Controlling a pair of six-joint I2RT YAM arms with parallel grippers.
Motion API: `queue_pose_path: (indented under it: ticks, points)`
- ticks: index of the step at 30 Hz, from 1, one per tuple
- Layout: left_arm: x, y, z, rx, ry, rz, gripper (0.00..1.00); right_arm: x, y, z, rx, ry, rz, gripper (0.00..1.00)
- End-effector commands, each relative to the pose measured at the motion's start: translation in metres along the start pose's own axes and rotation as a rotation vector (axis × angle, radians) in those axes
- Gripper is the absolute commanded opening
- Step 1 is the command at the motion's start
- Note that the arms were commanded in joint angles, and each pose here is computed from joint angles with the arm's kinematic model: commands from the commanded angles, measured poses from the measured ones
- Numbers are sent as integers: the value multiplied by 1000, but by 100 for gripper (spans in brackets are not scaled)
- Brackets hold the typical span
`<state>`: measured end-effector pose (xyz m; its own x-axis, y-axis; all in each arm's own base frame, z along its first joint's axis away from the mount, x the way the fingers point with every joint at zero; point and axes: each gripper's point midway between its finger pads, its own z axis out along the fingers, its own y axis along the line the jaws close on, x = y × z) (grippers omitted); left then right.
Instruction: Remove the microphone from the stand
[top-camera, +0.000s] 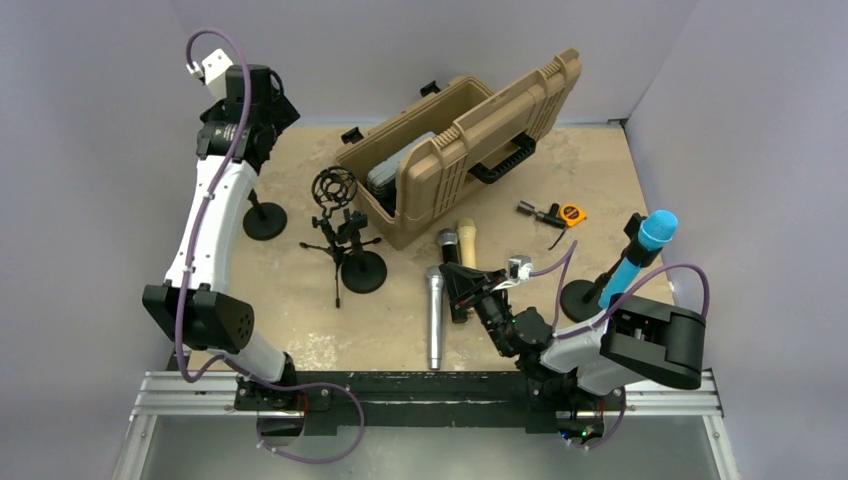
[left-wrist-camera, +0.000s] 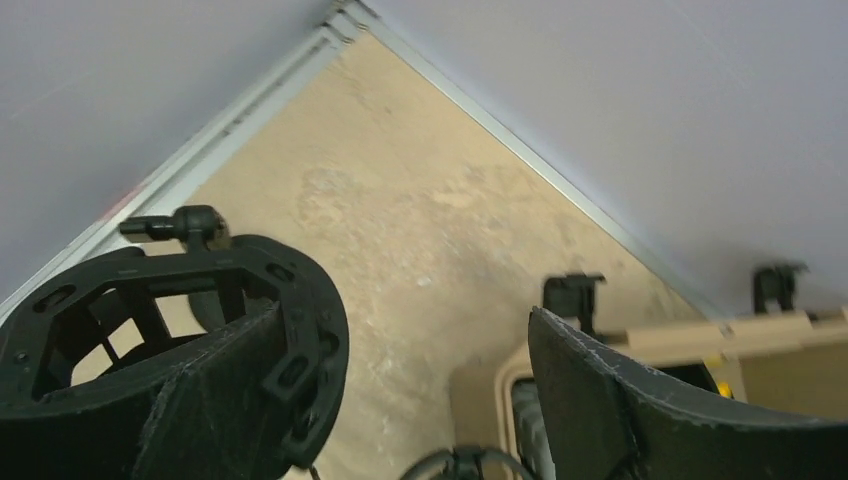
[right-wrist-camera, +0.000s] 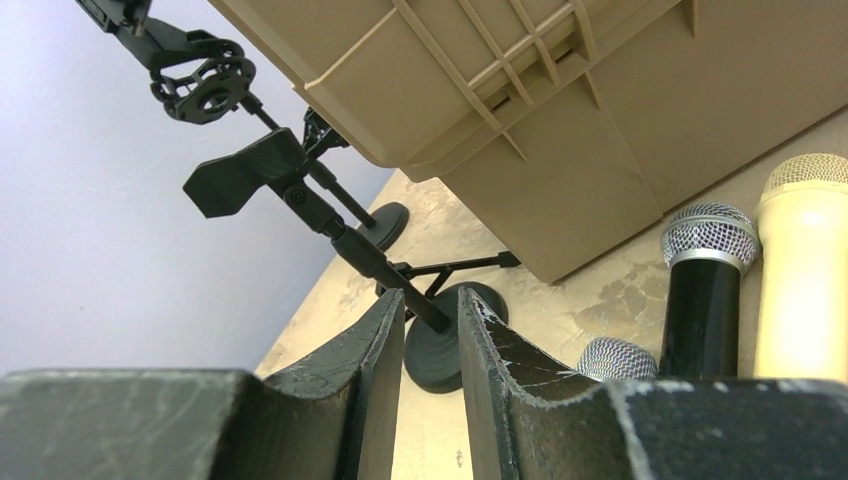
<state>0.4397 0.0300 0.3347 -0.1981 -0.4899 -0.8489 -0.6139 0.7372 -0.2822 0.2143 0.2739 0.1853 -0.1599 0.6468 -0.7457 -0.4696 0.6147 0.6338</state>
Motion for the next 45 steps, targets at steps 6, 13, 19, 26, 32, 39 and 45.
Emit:
queue_pose_path:
  ticks: [6,13,19,26,32,39,45]
  points:
    - [-42,10,-86,277,-31,204,88,-25,16,-1,-55,-78,73,26]
    - [-76,63,-84,393,-58,-82,86,-23,20,-1,-74,-69,73,26]
    - [-77,74,-55,488,22,-310,83,-24,20,-1,-74,-70,71,26]
    - [-53,100,-13,430,25,-361,79,-20,22,2,-81,-64,63,26]
    - [-35,115,16,356,59,-395,78,-20,22,1,-82,-63,65,26]
    - [-28,117,32,333,83,-463,77,-18,22,3,-81,-58,58,26]
    - [-22,122,44,292,111,-544,79,-15,23,5,-80,-54,50,26]
